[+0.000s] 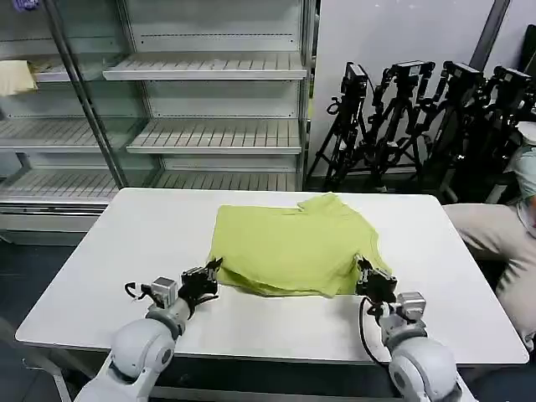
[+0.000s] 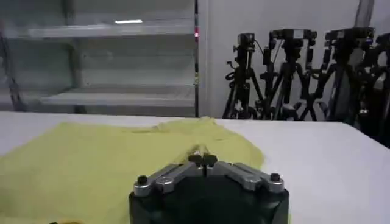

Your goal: Fold and organize the clothes.

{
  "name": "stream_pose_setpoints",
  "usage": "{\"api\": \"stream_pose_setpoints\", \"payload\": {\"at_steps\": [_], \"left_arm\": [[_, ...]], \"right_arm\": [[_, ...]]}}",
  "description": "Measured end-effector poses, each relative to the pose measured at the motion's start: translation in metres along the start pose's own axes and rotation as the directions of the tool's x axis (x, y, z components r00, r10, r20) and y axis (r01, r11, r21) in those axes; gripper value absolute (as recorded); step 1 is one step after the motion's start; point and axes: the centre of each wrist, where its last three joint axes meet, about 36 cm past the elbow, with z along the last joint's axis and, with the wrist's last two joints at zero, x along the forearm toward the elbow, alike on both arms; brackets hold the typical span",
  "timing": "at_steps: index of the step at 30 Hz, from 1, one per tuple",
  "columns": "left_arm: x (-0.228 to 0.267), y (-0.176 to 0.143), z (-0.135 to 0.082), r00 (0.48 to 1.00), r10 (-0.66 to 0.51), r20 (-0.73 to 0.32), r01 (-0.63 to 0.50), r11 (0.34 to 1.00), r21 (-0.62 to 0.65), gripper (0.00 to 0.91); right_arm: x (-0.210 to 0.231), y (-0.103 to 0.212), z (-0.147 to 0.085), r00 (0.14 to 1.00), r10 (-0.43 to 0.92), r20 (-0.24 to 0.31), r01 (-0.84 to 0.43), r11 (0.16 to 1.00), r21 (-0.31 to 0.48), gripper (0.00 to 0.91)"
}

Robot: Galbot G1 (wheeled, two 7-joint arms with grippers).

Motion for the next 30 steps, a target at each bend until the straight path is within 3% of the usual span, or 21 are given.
{"api": "stream_pose_setpoints", "payload": {"at_steps": [30], "left_arm": [[-0.009,0.019,0.011,0.999,-0.04,-0.026,0.04,0.999,0.002,0.01]], "right_arm": [[-0.039,-0.001,0.012,0.998,0.043,-0.04,-0.041,0.998,0.056,0.0]]}}
